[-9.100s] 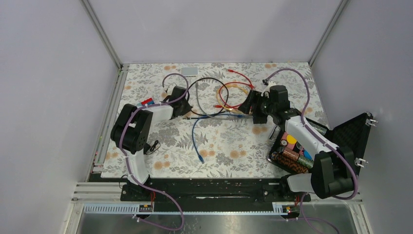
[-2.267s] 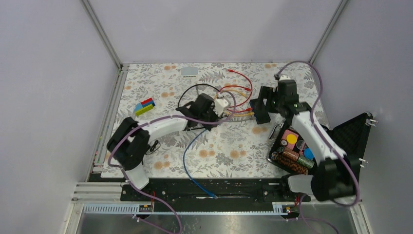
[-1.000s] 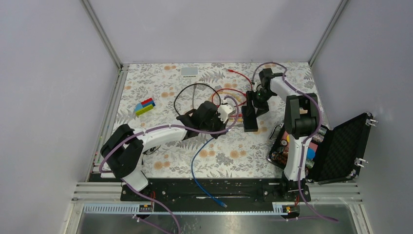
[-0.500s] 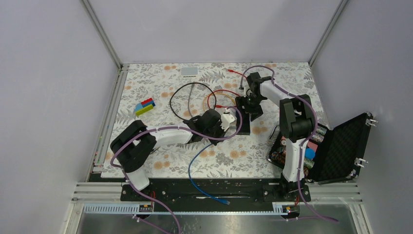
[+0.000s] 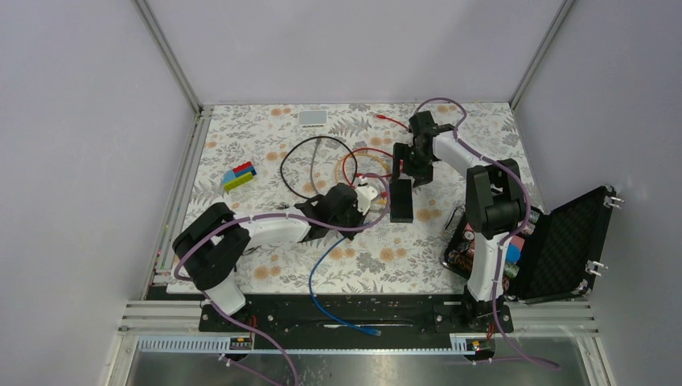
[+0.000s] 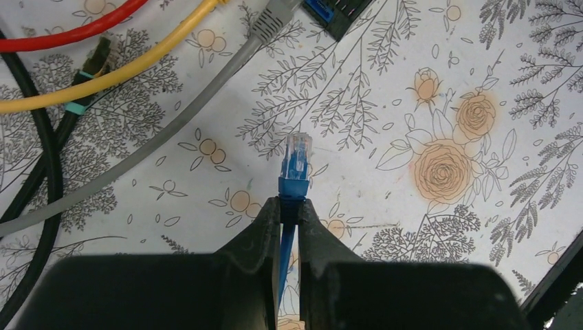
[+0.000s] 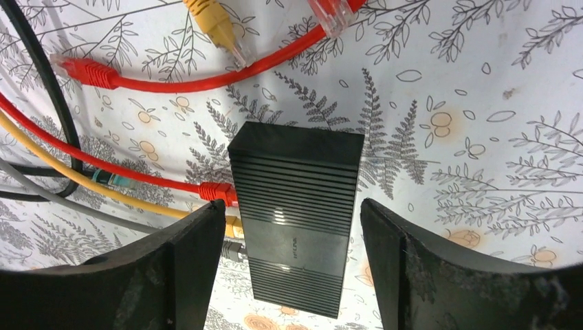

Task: Insert the plug into the switch port
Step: Move the switch port to the center of the board.

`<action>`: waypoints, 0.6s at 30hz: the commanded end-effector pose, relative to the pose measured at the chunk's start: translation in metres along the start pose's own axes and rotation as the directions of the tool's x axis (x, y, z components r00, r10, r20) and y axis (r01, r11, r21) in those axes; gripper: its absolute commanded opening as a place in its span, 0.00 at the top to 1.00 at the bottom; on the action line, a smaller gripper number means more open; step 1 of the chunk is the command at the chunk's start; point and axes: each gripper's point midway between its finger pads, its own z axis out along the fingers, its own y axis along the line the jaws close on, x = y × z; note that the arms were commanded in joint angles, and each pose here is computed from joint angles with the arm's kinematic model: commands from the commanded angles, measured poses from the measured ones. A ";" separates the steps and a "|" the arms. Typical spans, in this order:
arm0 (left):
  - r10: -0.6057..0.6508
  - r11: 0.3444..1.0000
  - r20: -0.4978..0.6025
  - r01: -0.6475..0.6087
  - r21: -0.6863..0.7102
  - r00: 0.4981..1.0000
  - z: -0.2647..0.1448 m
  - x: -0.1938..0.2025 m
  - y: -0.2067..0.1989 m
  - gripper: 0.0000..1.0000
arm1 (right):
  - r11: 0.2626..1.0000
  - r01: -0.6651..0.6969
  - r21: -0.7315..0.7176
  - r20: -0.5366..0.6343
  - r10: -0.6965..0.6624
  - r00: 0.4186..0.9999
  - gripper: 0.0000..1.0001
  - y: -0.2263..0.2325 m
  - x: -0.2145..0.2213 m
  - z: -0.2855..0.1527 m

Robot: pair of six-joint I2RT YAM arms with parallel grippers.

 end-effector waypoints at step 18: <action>0.073 0.996 0.115 -0.067 -0.060 0.991 -0.014 -0.019 0.016 1.00 | 0.964 0.261 -0.056 -0.127 -0.266 0.955 0.37 0.025 0.043 0.023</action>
